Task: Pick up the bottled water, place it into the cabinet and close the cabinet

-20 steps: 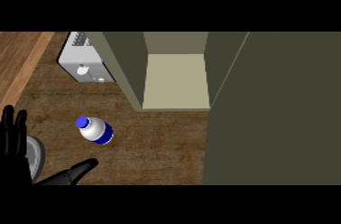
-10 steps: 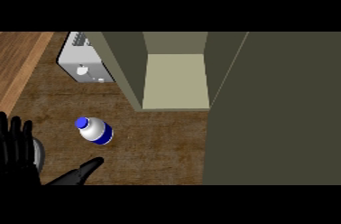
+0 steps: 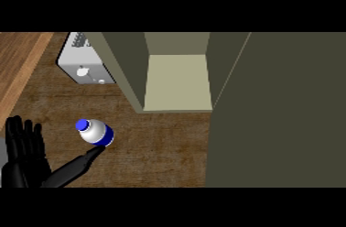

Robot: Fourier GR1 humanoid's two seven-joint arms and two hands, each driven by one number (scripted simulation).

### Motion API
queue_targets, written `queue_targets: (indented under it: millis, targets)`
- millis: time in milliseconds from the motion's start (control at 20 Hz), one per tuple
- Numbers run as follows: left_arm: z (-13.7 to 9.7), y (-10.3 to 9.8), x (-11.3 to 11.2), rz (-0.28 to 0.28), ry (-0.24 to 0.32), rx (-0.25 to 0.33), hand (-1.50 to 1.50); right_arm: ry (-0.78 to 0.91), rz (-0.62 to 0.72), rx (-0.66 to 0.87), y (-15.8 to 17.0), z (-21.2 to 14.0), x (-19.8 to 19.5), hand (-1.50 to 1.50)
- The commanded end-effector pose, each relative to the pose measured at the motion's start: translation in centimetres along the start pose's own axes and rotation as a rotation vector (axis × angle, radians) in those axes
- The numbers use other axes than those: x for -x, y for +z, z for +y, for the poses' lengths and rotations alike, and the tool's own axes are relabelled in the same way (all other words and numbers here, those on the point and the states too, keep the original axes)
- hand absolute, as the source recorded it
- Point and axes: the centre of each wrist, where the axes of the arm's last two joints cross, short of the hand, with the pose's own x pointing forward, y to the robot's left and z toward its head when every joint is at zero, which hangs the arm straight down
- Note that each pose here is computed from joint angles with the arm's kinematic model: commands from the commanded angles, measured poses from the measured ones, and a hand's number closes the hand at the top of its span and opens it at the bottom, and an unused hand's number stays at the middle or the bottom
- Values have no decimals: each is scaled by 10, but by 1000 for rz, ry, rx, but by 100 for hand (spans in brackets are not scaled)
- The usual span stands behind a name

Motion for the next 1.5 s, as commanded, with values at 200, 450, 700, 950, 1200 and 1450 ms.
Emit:
queue_targets:
  millis: [200,450,700,950,1200,1450]
  targets:
    - [14,-15,61,62,19,-32,-150,20,-42,-6,24,7,-32,-150]
    - [1,-19,96,70,18,-37,-150,18,-59,-7,21,4,-33,-150]
    - [21,-9,140,67,15,-97,-150,30,-53,-22,41,-4,-28,-150]
    - [17,-28,163,82,20,-81,-150,11,-45,-43,42,5,-43,-150]
    - [34,-22,188,109,177,10,-150,12,-31,-28,42,6,-32,-150]
    - [25,-29,203,101,227,27,-150,33,-33,-16,44,8,-26,-150]
